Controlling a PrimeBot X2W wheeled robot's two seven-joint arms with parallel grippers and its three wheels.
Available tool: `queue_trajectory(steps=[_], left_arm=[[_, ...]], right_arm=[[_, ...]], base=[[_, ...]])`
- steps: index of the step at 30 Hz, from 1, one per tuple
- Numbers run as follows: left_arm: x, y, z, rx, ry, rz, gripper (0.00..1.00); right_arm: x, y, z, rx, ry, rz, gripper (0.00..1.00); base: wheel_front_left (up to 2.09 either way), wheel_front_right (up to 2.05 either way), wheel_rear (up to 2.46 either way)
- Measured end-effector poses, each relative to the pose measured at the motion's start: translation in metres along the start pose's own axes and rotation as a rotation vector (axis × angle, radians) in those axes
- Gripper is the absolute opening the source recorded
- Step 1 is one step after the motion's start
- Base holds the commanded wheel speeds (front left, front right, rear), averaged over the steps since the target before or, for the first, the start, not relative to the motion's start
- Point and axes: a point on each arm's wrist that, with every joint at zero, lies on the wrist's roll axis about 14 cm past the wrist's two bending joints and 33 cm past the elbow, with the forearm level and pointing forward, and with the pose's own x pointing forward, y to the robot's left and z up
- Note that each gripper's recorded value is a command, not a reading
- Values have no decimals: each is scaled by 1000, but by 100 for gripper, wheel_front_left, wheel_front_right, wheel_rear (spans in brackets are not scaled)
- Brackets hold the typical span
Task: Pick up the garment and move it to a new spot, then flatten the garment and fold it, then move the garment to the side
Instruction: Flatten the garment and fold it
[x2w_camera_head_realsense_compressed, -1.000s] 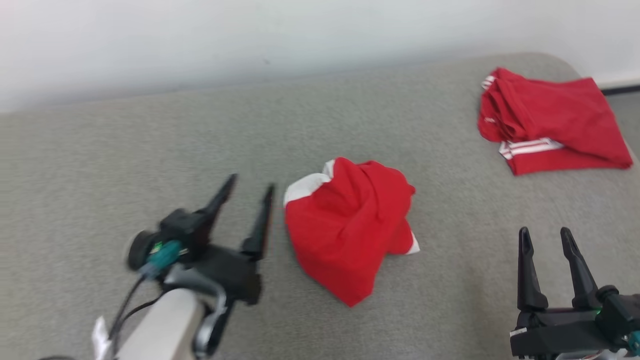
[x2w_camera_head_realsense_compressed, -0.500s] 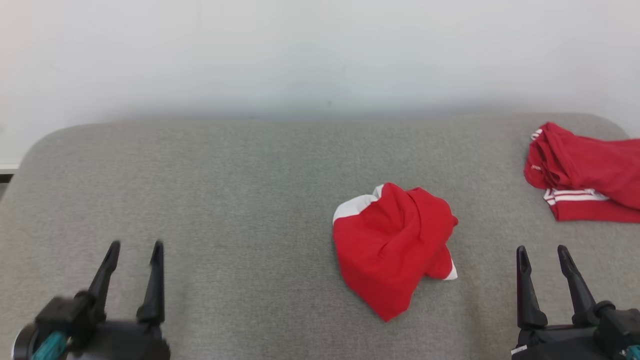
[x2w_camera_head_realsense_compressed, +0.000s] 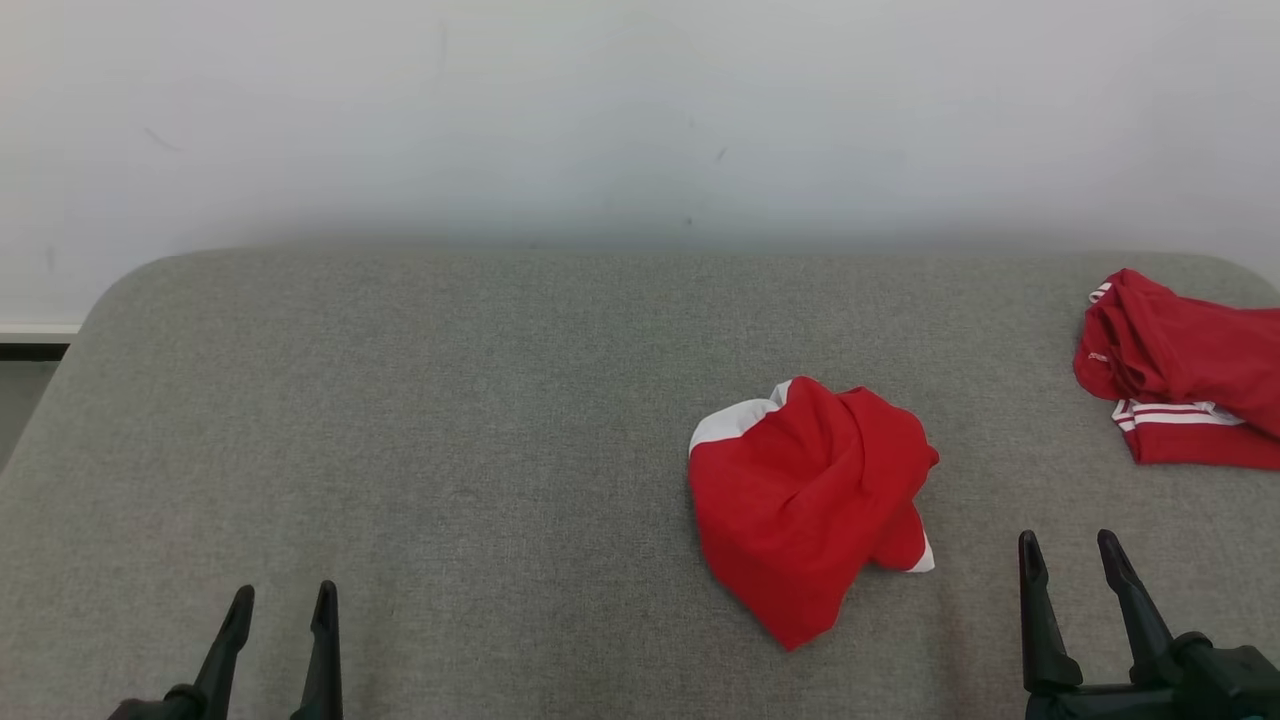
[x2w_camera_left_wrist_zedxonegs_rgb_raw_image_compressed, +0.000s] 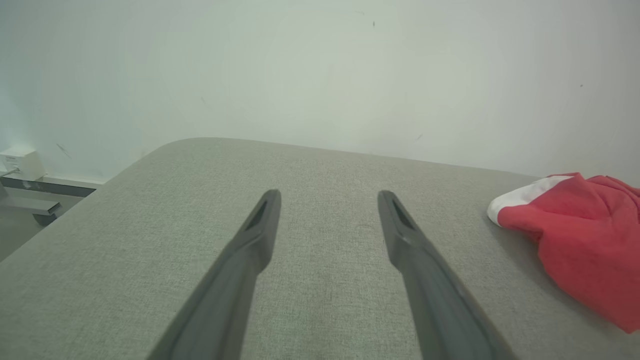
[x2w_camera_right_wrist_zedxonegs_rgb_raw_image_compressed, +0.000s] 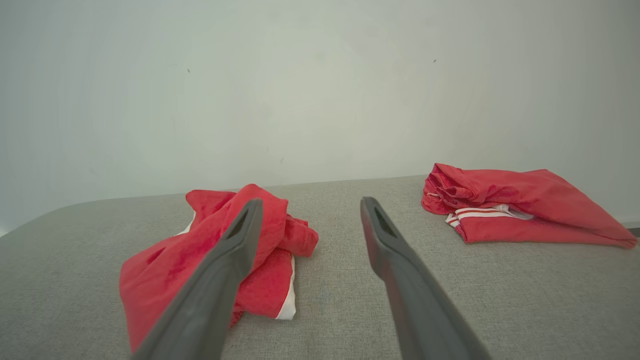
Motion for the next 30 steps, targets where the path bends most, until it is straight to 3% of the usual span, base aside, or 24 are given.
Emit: queue_trajectory(steps=[25,30], left_arm=[[5,-7,-17,1,35,-15,100],[21,-24,-11,0,11,-67,100]], right_arm=[[-2,-5,-14,11,42,-15,100],[1,-5,-15,13,43,-14,100]], base=[[0,0,0],[0,0,0]])
